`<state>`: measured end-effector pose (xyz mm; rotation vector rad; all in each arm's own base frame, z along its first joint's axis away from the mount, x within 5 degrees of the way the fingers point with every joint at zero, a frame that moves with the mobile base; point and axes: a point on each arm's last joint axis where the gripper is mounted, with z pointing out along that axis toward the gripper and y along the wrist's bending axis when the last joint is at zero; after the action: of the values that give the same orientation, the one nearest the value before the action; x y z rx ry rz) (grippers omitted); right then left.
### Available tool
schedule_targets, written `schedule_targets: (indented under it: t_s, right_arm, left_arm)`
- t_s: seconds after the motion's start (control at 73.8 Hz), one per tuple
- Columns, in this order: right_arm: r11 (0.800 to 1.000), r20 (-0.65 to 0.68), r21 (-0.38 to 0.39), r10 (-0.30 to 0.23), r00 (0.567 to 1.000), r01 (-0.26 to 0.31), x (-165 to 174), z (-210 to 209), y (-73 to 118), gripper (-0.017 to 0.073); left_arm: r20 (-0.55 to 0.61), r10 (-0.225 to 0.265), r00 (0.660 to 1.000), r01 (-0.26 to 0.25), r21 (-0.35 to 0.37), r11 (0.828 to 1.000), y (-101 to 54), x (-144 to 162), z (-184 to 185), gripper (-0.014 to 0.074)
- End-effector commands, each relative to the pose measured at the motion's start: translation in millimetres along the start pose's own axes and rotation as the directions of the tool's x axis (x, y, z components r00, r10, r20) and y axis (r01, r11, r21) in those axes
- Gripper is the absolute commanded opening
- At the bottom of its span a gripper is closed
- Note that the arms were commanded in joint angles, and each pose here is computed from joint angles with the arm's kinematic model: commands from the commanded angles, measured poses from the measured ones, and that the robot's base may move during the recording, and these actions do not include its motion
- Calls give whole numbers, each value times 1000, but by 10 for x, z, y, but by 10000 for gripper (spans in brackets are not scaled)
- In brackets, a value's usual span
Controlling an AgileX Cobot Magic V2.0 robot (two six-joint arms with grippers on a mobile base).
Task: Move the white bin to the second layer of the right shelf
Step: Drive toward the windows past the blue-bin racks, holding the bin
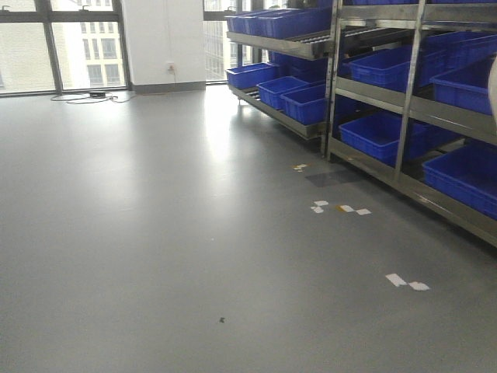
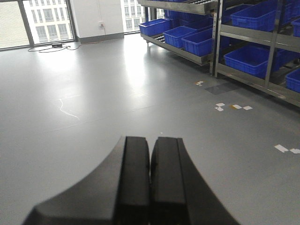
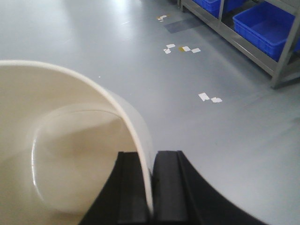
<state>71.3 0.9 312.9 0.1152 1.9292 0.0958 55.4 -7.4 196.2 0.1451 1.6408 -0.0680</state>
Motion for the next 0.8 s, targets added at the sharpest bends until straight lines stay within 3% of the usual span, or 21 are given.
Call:
schedule_targets:
  t_s: [0.0, 0.786]
  right_arm:
    - [1000, 119, -15, 6, 993, -4, -163, -41, 21, 47]
    - [1000, 119, -15, 6, 993, -4, -163, -41, 21, 47]
  left_arm:
    - [63, -5, 998, 5, 1, 1000, -4, 38, 10, 85]
    - [63, -5, 998, 5, 1, 1000, -4, 38, 10, 85]
